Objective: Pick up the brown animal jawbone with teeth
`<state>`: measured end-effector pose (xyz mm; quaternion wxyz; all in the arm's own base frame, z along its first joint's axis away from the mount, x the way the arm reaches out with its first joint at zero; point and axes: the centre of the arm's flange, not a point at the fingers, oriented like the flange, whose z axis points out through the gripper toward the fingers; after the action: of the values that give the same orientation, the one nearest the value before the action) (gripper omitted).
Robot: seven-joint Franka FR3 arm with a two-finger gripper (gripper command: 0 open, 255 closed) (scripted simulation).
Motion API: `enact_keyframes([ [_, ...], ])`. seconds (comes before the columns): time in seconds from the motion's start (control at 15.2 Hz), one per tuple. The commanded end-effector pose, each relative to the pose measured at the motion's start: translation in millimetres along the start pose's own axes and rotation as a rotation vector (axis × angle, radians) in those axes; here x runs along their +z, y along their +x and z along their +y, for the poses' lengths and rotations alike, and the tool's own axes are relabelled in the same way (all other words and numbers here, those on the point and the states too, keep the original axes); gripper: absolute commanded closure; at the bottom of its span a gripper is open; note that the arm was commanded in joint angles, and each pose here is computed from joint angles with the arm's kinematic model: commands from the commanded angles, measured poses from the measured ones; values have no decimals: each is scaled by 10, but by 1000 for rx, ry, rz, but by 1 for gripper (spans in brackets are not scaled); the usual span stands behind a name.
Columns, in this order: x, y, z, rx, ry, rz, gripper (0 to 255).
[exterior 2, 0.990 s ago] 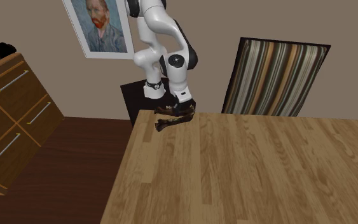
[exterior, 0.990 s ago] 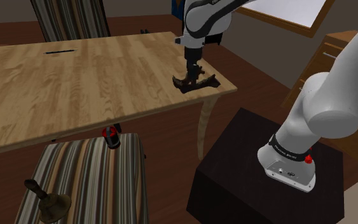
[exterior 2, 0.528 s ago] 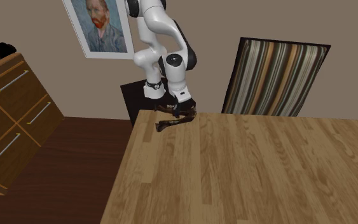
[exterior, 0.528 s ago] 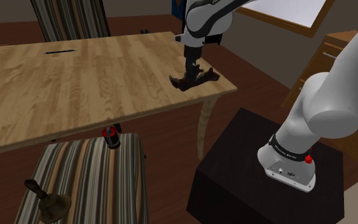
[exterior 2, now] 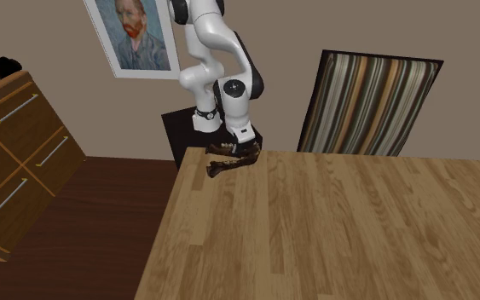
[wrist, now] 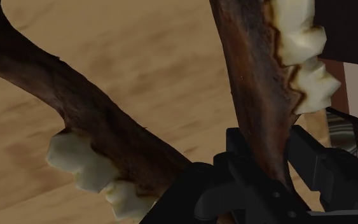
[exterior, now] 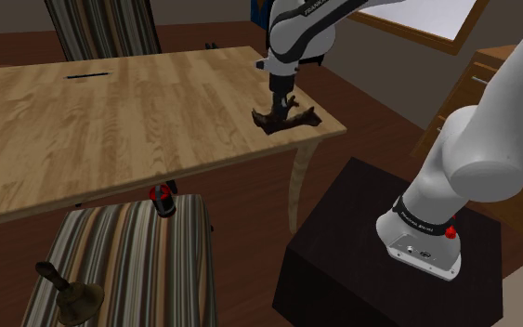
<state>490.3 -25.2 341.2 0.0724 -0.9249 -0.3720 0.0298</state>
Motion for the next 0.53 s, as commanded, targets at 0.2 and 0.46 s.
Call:
enact_keyframes([
  [0.2, -140, 27, -126, 1, 5, -6, 255],
  [0.46, -349, 26, -158, 1, 5, -6, 255],
])
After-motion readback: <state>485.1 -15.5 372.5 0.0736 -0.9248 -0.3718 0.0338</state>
